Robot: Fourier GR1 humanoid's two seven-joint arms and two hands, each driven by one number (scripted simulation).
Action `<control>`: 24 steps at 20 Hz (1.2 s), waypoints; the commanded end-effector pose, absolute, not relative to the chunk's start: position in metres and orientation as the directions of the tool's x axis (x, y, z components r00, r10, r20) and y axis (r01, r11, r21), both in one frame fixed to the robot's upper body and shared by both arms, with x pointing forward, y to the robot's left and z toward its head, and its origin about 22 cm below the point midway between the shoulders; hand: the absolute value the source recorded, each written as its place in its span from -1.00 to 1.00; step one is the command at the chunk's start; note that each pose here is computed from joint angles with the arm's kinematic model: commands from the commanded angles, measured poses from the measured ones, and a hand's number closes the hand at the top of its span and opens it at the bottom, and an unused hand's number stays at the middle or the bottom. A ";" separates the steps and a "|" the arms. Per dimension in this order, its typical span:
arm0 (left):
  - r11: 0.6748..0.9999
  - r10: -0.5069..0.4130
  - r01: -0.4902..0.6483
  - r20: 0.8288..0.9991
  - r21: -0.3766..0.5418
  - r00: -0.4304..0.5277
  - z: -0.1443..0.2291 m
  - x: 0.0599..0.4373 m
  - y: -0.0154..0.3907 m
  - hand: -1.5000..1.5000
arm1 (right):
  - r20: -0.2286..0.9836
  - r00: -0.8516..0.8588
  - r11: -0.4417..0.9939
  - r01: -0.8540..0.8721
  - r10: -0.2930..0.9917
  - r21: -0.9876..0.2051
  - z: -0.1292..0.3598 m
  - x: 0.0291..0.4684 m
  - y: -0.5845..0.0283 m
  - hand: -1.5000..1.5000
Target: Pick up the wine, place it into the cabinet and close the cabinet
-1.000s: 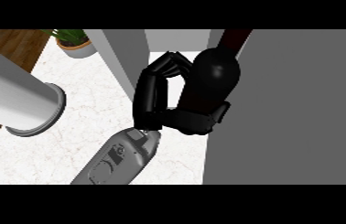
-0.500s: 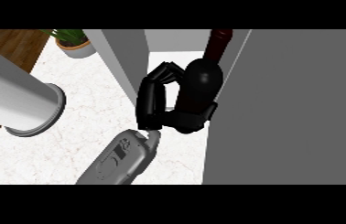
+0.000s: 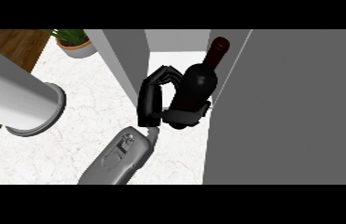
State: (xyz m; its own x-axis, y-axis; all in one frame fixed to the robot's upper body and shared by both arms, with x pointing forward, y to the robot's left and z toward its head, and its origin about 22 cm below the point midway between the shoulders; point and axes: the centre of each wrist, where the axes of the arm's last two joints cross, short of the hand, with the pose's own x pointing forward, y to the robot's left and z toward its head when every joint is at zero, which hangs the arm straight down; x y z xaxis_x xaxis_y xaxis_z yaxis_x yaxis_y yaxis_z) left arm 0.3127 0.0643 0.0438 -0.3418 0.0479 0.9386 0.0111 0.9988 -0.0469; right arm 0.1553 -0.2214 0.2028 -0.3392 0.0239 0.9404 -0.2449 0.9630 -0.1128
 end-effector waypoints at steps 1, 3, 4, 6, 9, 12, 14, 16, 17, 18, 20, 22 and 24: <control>0.999 0.037 0.004 0.940 -0.038 -0.339 0.055 0.311 0.063 1.00 | 0.934 -0.356 0.955 -0.281 -0.016 -0.090 0.215 0.132 -0.217 -1.00; 0.998 0.035 -0.037 0.938 -0.051 -0.346 0.023 0.315 0.082 1.00 | 0.933 -0.359 0.956 -0.284 -0.035 -0.073 0.211 0.128 -0.215 -1.00; 0.998 0.038 -0.043 0.939 -0.056 -0.342 0.029 0.323 0.069 1.00 | 0.925 -0.379 0.957 -0.280 -0.033 -0.080 0.215 0.134 -0.217 -1.00; 0.997 0.064 -0.024 0.938 -0.077 -0.340 0.037 0.333 0.084 1.00 | 0.926 -0.377 0.961 -0.263 -0.022 -0.084 0.218 0.123 -0.212 -1.00; 0.996 0.056 -0.048 0.927 -0.079 -0.371 0.031 0.334 0.085 1.00 | 0.925 -0.378 0.957 -0.278 -0.029 -0.084 0.210 0.154 -0.217 -1.00; 0.994 0.054 -0.075 0.944 -0.083 -0.324 0.019 0.346 0.083 1.00 | 0.930 -0.366 0.956 -0.283 -0.034 -0.076 0.210 0.157 -0.226 -1.00; 0.996 0.052 -0.057 0.947 -0.074 -0.317 0.033 0.356 0.088 1.00 | 0.929 -0.369 0.957 -0.281 -0.037 -0.074 0.216 0.141 -0.220 -1.00; 0.996 0.051 -0.050 0.949 -0.070 -0.310 0.034 0.358 0.075 1.00 | 0.929 -0.367 0.957 -0.284 -0.050 -0.061 0.209 0.133 -0.219 -1.00; 0.996 0.069 -0.034 0.950 -0.083 -0.305 0.039 0.363 0.095 1.00 | 0.935 -0.351 0.953 -0.297 -0.050 -0.060 0.203 0.134 -0.226 -1.00; 0.995 0.087 -0.027 0.953 -0.099 -0.290 0.041 0.359 0.086 1.00 | 0.931 -0.361 0.960 -0.278 -0.061 -0.045 0.209 0.136 -0.215 -1.00; 0.995 0.089 -0.026 0.961 -0.100 -0.263 0.039 0.373 0.094 1.00 | 0.937 -0.348 0.952 -0.299 -0.042 -0.069 0.221 0.137 -0.221 -1.00; 0.995 0.077 -0.049 0.967 -0.092 -0.243 0.039 0.373 0.082 1.00 | 0.930 -0.365 0.952 -0.298 -0.041 -0.075 0.216 0.140 -0.225 -1.00; 0.997 0.014 -0.074 0.968 -0.033 -0.249 0.043 0.386 0.080 1.00 | 0.932 -0.357 0.953 -0.299 -0.058 -0.056 0.209 0.132 -0.227 -1.00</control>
